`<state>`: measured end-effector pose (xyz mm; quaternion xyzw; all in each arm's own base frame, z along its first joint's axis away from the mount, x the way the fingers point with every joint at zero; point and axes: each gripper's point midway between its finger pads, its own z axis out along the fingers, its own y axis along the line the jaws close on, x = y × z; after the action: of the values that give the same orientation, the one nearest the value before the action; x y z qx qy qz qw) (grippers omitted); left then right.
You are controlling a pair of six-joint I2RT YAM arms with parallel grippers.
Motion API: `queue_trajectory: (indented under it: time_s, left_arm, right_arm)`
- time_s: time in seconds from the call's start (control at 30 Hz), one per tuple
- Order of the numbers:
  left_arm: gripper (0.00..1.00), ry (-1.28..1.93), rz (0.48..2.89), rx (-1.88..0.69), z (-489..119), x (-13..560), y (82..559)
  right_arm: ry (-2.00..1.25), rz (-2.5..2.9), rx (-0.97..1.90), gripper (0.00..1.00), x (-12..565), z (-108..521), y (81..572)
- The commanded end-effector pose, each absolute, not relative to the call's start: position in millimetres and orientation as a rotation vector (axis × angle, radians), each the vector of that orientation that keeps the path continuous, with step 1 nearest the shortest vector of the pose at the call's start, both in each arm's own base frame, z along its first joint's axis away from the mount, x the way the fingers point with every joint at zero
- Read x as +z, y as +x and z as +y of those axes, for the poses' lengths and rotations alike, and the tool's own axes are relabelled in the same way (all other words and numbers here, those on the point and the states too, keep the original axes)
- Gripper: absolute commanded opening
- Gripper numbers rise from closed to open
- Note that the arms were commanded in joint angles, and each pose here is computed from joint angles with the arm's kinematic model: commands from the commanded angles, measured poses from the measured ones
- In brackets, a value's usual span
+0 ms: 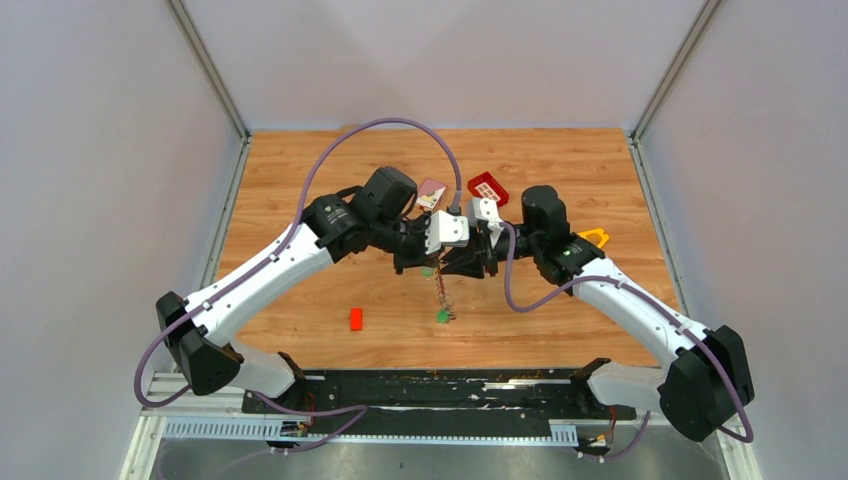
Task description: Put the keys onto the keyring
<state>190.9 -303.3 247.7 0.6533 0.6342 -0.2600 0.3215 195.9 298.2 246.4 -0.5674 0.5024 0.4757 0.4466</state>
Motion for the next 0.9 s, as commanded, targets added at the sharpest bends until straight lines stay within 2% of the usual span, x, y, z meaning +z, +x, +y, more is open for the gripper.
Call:
queue_trajectory:
  time_s: [0.0,0.1,0.27,0.43,0.63,0.77,0.87]
  left_arm:
    - [0.00,1.679,1.588,-0.720,-313.4,271.5,189.8]
    - [0.00,1.680,1.588,-0.727,-313.8,269.8,189.0]
    - [0.00,1.684,1.591,-0.728,-313.1,266.2,188.3]
    - [0.00,1.688,1.595,-0.727,-311.5,262.0,187.0]
    - [0.00,1.681,1.530,-0.734,-310.1,266.2,183.0]
    - [0.24,1.605,1.414,-0.766,-311.4,281.7,183.3]
    - [0.33,1.512,1.317,-0.833,-313.3,295.6,184.6]
  right_arm:
    - [-1.416,1.173,1.153,0.23,265.2,302.2,197.2]
    - [-1.412,1.173,1.151,0.22,266.6,302.2,197.7]
    - [-1.407,1.175,1.148,0.09,268.5,301.9,198.0]
    - [-1.405,1.174,1.144,0.01,270.4,301.6,198.0]
    - [-1.364,1.187,1.125,0.00,279.1,294.4,203.1]
    - [-1.289,1.163,1.156,0.00,301.7,287.2,207.2]
    - [-1.248,1.143,1.213,0.00,316.0,283.5,204.6]
